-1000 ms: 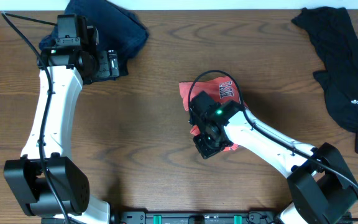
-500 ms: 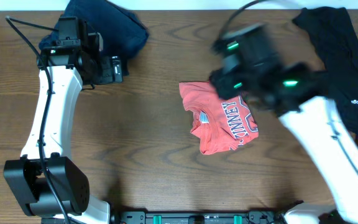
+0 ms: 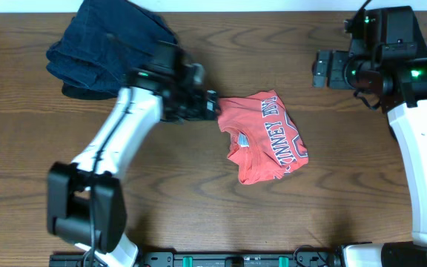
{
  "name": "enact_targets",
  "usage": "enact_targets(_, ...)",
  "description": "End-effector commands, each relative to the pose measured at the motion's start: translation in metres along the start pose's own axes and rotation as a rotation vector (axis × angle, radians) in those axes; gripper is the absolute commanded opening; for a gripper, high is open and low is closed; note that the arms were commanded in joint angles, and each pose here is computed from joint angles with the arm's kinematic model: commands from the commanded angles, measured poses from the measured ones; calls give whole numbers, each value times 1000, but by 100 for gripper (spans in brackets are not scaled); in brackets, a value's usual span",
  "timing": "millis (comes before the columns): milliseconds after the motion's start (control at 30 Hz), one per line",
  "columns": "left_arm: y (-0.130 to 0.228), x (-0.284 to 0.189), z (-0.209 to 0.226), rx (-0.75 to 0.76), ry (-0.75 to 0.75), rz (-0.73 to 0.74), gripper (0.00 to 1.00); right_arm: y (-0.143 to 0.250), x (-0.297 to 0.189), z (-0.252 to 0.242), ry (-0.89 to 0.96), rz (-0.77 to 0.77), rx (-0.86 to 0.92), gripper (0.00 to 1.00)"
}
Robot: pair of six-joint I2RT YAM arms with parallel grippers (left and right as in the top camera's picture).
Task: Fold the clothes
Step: 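Grasp the folded t-shirt with the left gripper and lift it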
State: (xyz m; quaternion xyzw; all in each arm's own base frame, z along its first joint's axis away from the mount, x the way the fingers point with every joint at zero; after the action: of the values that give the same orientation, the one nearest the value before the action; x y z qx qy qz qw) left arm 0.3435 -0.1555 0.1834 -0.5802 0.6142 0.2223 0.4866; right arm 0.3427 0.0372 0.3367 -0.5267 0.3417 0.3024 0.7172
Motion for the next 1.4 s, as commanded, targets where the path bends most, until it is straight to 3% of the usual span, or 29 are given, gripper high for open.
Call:
enact_targets(0, 4, 22, -19, -106, 37, 44, 98, 1, -1, -7, 20, 10, 15, 99)
enact_targets(533, 25, 102, -33, -288, 11, 223, 98, 3, -1, -12, 56, 19, 15, 99)
enact_targets(900, 18, 139, -53, -327, 50, 166, 100, 2, -1, -15, 86, 9, 15, 99)
enact_targets(933, 19, 141, -54, -328, 49, 170, 95, 2, -1, -15, 89, 8, 15, 99)
enact_targets(1033, 23, 144, -57, -322, 46, 184, 62, 2, -1, -15, 89, 7, 15, 99)
enact_targets(1133, 22, 144, -57, -319, 48, 180, 7, 2, -1, -15, 90, 6, 15, 99)
enact_targets(1367, 2, 127, -44, -225, 71, 98, 6, -1, -1, -19, 120, -14, 35, 99)
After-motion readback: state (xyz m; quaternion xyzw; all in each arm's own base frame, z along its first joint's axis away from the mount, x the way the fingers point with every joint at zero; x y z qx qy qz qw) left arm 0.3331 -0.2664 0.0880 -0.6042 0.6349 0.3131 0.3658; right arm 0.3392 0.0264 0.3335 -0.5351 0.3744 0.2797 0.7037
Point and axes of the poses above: each gripper's point midway between its finger pads, its own x axis out along the fingers, its own z axis along the line the jaws close on, y = z × x, the point moved 8 cm from there along -x, back along the fingers, and after that the axes turned 10 degrees about x, right-handed, at the moved point
